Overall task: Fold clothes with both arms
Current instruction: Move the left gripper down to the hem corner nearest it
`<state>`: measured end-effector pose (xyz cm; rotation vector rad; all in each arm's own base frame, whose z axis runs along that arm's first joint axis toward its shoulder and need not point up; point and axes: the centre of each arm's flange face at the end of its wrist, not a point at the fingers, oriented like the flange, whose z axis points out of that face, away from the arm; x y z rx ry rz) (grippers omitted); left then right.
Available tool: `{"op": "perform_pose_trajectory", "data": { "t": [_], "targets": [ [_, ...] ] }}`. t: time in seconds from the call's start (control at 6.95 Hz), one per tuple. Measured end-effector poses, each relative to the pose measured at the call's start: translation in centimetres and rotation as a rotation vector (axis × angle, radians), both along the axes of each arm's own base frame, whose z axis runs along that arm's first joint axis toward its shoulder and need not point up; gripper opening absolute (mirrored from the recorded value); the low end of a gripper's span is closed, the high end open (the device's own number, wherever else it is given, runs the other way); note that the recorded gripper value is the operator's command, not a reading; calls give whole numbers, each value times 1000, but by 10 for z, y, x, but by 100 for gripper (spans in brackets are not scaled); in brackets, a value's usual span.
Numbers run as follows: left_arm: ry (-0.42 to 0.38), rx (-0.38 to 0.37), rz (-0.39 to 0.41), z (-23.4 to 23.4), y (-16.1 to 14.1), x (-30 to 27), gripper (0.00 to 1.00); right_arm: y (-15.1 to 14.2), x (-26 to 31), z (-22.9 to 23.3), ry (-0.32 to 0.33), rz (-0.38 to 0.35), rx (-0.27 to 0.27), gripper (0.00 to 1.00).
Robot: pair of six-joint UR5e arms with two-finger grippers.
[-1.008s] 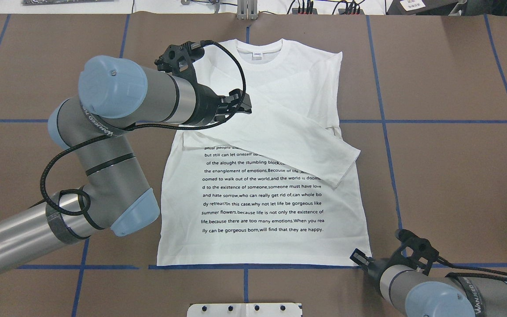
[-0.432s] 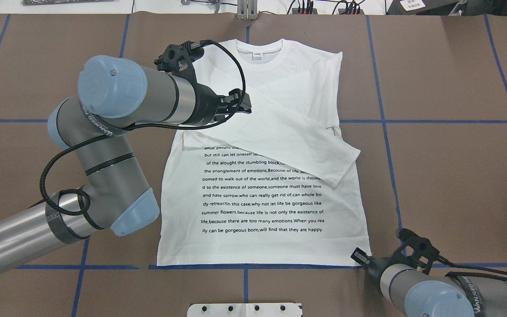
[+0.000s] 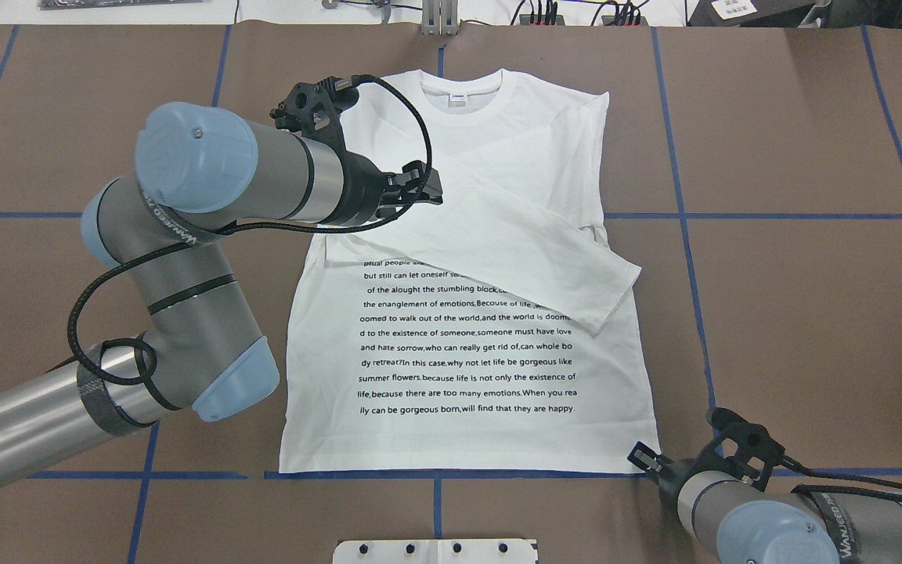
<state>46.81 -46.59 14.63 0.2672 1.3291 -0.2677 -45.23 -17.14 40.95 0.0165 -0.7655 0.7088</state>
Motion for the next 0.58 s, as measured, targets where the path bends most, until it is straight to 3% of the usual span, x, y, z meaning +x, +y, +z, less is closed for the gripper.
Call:
{"op": "perform_pose_trajectory", "data": {
  "t": [0.14,0.58],
  "targets": [
    [0,0,0,1,0,0,71,1,-2,0,3,-3,0,1],
    [-3,-2,1,3,0,0,71,3,-5,-4,-4,-7,-1,0]
  ]
}}
